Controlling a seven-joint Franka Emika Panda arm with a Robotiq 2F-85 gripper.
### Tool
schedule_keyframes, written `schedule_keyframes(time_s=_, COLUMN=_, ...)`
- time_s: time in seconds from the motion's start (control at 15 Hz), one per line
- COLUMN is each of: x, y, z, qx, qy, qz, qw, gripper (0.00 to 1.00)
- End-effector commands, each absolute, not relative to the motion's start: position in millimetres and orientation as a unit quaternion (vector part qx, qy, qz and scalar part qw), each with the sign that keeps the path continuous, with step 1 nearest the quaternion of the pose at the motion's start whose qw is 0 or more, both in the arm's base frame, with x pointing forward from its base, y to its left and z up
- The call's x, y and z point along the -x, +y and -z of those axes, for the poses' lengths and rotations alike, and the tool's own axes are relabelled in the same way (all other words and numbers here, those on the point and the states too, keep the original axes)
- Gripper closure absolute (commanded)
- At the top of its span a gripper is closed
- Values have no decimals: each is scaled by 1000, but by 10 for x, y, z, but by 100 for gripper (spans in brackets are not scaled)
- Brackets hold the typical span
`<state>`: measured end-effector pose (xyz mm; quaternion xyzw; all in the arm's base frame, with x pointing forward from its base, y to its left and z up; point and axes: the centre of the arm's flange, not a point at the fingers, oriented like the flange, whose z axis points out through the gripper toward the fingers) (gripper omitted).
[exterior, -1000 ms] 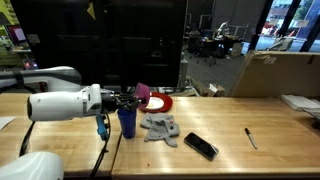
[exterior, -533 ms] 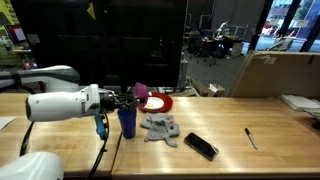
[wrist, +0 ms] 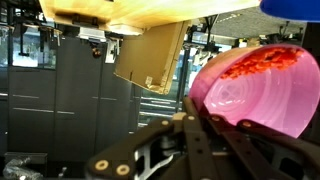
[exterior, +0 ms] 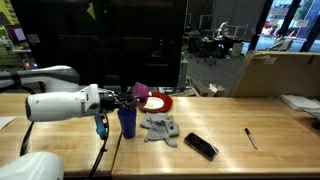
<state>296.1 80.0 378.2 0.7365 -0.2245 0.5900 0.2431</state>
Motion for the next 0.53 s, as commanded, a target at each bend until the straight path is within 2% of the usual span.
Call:
schedule_keyframes(time_s=0.0, x=-2712, y=1358, z=-4000, qx=-731, qy=-223, qz=-592, qw=256, gripper=99)
schedule_keyframes(time_s=0.47, x=-2704, y=1445, z=-3974, qx=-728, qy=-203, qz=-595, qw=273, gripper=99)
